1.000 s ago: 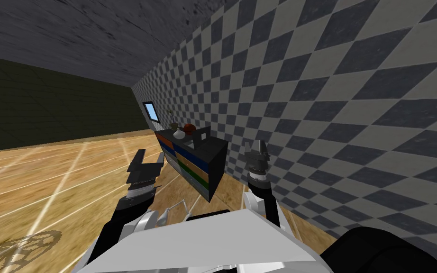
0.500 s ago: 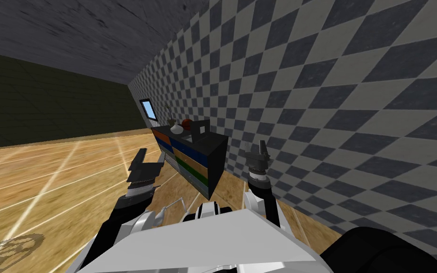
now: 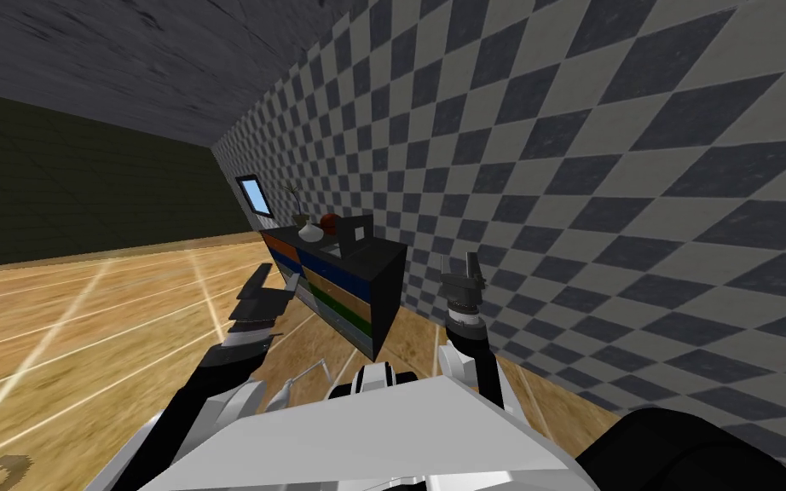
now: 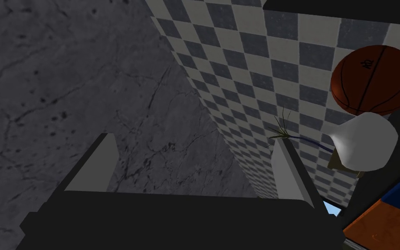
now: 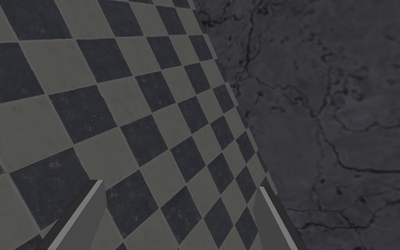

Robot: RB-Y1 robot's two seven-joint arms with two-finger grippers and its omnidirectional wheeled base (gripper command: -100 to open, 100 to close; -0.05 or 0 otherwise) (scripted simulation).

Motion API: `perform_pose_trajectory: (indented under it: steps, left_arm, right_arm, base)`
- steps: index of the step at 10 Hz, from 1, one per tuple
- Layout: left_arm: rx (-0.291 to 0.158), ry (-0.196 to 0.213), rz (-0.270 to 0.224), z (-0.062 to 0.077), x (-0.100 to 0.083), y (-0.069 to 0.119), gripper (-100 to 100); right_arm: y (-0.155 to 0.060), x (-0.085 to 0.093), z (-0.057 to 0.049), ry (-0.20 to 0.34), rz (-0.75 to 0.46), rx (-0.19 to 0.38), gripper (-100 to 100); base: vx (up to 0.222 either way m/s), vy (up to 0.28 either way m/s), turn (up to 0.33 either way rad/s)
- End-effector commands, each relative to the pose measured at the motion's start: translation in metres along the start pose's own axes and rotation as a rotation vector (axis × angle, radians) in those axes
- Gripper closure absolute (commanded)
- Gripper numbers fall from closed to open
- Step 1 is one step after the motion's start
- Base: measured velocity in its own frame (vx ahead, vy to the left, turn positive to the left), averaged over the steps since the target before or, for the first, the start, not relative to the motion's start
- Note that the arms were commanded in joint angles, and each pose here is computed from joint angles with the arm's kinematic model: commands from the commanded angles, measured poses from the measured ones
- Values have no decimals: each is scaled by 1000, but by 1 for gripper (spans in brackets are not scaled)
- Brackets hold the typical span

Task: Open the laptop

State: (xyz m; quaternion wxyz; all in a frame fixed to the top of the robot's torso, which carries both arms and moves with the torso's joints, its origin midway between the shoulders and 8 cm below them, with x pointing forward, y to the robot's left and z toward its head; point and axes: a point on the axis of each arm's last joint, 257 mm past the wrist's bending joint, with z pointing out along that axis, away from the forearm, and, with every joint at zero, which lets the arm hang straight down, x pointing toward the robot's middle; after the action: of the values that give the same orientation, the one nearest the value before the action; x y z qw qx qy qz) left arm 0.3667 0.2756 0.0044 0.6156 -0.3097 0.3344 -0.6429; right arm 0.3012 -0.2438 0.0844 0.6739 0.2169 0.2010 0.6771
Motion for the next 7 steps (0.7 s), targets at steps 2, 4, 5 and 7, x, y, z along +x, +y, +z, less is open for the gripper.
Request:
perform_pose_trajectory:
  steps: [2,4,5,7]
  left_arm:
    - [-60,37,21,8,-4,7,-100]
    - [-95,66,41,14,-6,8,-100]
    - [-106,63,41,14,-7,11,-100]
    - [-140,91,63,21,-10,11,-100]
  right_arm:
    - [0,0,0,0,0,0,0]
    - [0,0,0,0,0,0,0]
    - [0,0,0,0,0,0,0]
    - [0,0,0,0,0,0,0]
  base:
    - [17,8,-57]
    - [24,15,-129]
    - [20,14,-40]
    - [25,10,-121]
